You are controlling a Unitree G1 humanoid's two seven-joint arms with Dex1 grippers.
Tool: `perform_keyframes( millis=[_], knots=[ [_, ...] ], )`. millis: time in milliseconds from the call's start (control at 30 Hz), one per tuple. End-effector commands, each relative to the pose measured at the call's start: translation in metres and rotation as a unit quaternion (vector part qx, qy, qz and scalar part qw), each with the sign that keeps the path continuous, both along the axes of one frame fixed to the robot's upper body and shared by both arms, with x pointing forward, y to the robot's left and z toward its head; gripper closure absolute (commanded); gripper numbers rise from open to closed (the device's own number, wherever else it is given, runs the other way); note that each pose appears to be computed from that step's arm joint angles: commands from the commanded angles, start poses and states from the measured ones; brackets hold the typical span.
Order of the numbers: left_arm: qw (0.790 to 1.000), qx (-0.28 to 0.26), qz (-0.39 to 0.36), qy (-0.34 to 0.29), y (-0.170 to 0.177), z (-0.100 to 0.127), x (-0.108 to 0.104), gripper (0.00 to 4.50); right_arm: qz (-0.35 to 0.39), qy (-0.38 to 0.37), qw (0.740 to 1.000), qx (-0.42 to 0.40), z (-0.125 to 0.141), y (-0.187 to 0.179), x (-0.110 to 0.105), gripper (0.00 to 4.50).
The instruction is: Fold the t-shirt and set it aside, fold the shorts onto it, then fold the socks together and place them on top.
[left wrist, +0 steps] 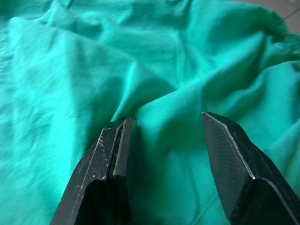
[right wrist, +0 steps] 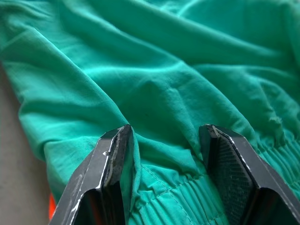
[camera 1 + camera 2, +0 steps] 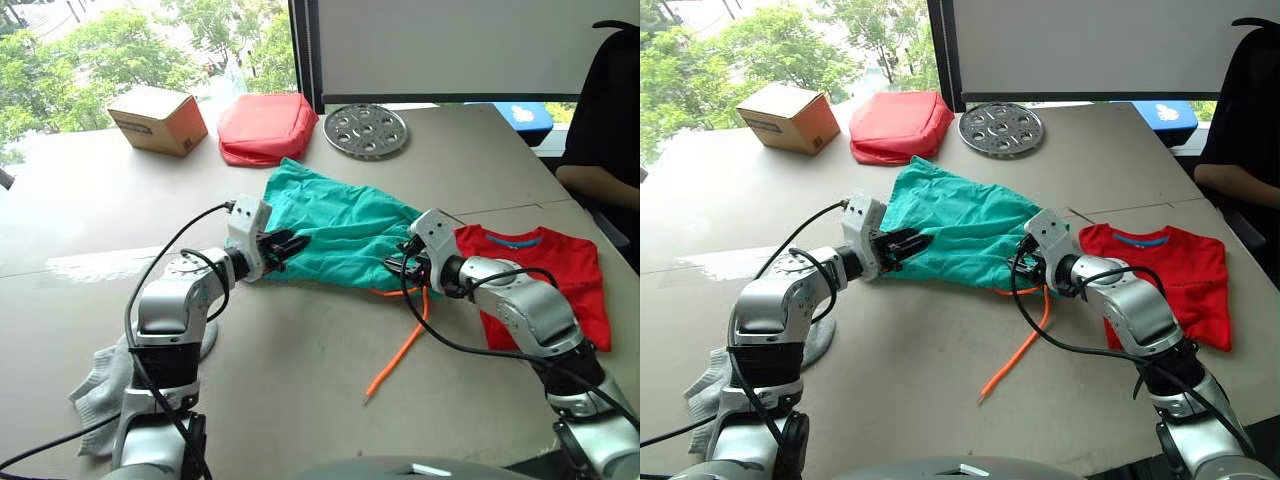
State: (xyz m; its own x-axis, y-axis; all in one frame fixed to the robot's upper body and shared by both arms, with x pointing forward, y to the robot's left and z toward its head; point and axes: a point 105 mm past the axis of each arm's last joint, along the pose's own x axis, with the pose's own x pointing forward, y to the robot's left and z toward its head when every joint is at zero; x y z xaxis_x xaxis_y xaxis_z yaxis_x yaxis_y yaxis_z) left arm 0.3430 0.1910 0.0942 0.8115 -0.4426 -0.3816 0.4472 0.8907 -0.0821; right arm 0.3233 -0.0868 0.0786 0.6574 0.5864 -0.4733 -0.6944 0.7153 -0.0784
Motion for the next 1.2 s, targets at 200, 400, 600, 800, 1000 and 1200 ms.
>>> perform_keyframes(
  millis=[200,400,600,800,1000,1200],
  knots=[
    [0.999,0.034,0.033,-0.002,0.025,-0.019,-0.011,2.09,-0.020,0.007,1.000,-0.004,-0.005,-0.018,-0.005,2.09],
    [0.989,-0.126,0.053,-0.060,0.016,0.019,-0.033,2.09,0.029,-0.014,0.999,0.030,0.006,-0.012,-0.017,2.09],
    [0.944,-0.305,0.113,-0.062,0.028,0.045,-0.061,0.28,0.067,-0.049,0.993,0.089,0.029,-0.001,-0.020,0.27],
    [0.902,-0.398,0.163,0.033,0.023,0.020,-0.095,0.04,0.110,-0.086,0.979,0.150,0.060,0.000,-0.036,0.05],
    [0.877,-0.421,0.217,0.084,0.008,0.002,-0.106,0.04,0.195,-0.127,0.958,0.164,0.082,0.003,-0.072,0.05],
    [0.861,-0.443,0.225,0.114,-0.005,-0.003,-0.085,0.04,0.209,-0.159,0.952,0.155,0.085,0.004,-0.082,0.05]
  ],
)
